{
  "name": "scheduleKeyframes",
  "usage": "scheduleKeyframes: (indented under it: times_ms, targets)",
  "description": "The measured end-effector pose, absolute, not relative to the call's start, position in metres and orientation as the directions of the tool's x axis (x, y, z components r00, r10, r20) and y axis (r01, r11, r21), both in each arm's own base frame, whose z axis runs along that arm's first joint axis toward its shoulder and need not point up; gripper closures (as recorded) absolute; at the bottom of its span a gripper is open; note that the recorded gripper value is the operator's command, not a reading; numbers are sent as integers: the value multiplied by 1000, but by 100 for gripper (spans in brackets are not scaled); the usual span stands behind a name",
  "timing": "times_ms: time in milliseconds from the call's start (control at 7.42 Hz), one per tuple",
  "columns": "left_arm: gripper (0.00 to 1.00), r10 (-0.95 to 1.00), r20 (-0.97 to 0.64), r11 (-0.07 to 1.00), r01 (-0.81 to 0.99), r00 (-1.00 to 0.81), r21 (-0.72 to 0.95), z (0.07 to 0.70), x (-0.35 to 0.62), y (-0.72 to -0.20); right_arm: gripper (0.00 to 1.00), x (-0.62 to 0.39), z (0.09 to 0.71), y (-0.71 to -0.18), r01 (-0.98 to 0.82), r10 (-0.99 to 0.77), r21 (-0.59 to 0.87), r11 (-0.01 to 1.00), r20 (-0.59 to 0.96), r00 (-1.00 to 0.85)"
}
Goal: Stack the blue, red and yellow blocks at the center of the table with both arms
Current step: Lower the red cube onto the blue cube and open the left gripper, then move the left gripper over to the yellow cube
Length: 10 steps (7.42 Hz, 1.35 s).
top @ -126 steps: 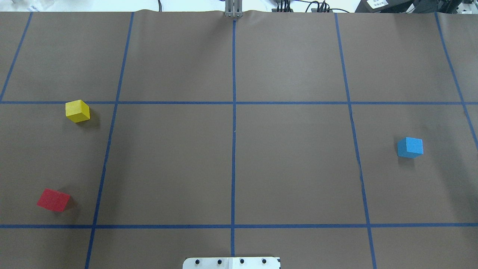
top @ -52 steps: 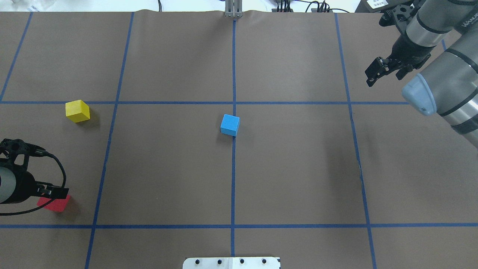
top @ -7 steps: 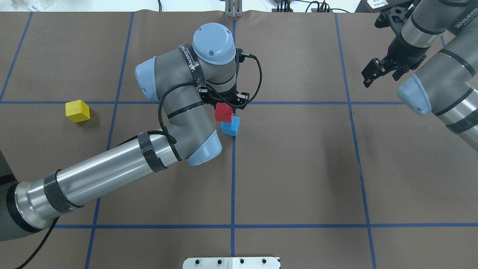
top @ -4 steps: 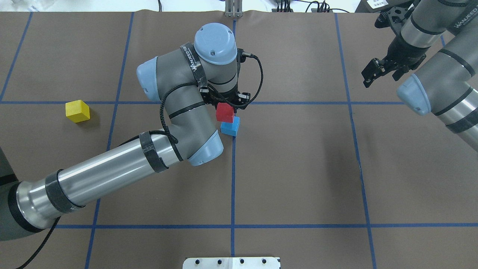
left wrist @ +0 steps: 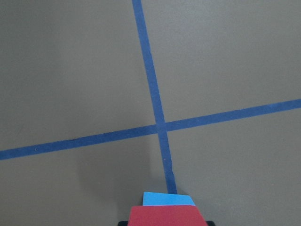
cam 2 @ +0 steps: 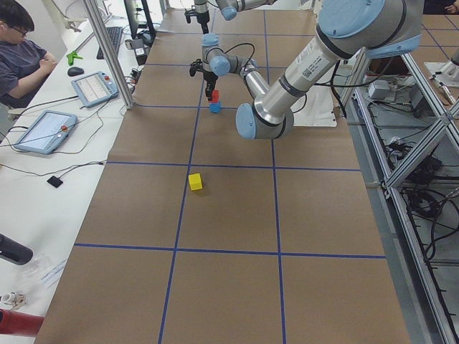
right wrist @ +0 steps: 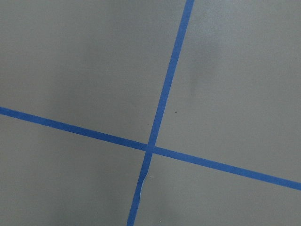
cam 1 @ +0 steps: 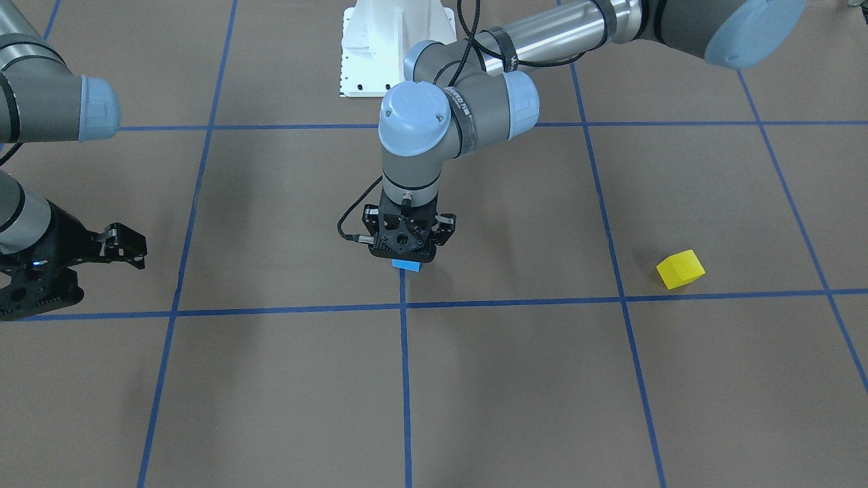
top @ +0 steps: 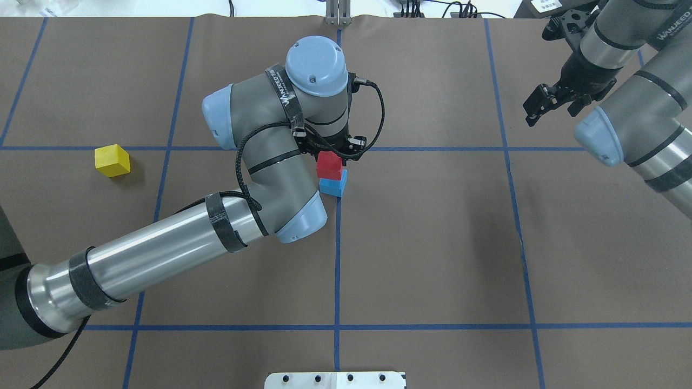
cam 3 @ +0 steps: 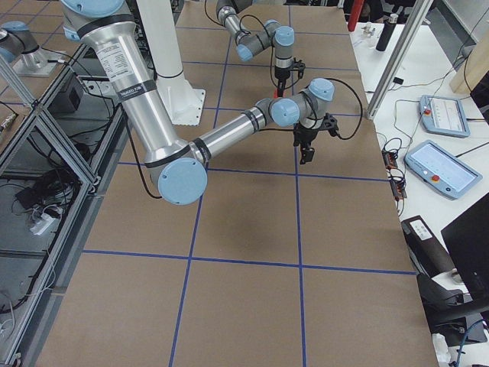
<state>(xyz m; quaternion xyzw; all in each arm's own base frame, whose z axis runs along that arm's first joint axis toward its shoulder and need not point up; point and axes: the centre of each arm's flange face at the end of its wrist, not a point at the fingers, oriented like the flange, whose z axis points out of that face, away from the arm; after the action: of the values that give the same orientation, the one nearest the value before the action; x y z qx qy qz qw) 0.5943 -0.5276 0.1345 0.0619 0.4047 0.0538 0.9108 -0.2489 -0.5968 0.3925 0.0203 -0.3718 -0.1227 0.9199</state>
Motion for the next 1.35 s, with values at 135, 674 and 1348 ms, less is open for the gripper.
scheduleKeyframes:
  times_ms: [135, 674, 1348]
  targets:
    - [51, 144, -732, 987, -47, 666, 152, 134, 596, -526, 1, -249, 392, -597, 210, -240, 128, 969, 679, 693]
    - [1, 138, -731, 988, -46, 668, 145, 137, 598, -524, 1, -248, 391, -597, 210, -243, 132, 969, 680, 692]
    - [1, 131, -741, 988, -26, 659, 152, 107, 561, -520, 1, -248, 389, -596, 209, -246, 137, 968, 680, 691]
